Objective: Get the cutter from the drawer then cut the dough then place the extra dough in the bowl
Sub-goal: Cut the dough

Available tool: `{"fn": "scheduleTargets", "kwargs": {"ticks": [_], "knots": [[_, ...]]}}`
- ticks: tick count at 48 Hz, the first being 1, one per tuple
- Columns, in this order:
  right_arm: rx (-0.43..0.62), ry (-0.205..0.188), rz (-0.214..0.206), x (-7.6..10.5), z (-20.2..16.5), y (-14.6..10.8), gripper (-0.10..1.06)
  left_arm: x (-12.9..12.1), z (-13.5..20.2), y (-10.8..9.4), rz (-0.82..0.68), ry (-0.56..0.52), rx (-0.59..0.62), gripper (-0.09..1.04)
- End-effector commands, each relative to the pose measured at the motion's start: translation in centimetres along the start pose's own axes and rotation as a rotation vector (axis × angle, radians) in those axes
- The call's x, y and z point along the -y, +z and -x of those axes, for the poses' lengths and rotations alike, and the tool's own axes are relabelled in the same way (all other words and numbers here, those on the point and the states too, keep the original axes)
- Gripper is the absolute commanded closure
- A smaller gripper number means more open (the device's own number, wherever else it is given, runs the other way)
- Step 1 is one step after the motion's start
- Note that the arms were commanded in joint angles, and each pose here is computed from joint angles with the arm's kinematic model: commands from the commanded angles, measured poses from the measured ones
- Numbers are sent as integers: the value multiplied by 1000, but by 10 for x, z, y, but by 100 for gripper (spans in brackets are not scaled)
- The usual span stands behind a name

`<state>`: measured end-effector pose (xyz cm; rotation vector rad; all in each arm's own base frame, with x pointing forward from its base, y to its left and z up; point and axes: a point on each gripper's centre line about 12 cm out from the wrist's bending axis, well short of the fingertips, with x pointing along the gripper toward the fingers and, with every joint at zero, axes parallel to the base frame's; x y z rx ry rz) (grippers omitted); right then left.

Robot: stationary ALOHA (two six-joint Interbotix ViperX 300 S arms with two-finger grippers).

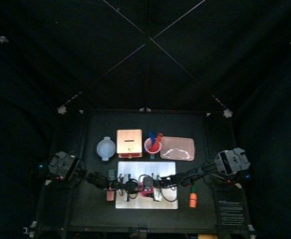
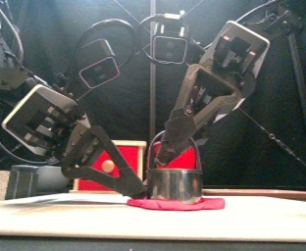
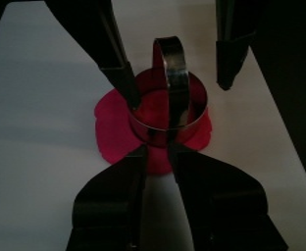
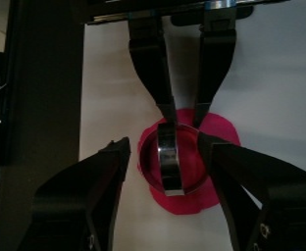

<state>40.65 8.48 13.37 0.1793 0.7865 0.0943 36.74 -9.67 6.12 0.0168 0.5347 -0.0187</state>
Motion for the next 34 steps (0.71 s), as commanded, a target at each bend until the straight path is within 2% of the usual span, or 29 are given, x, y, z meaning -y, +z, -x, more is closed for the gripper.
{"fn": "scheduleTargets", "kwargs": {"ticks": [1, 16, 24, 34], "knots": [[43, 11, -4, -4, 8, 16, 15, 0, -1, 8, 12, 2, 18, 36], [43, 12, 2, -5, 8, 18, 47, 0, -1, 5, 13, 0, 4, 36], [44, 12, 3, -5, 12, 21, 56, 1, -1, 3, 13, -4, -10, 36], [77, 21, 18, -8, 26, 34, 57, 0, -1, 2, 21, -1, -23, 36]]}}
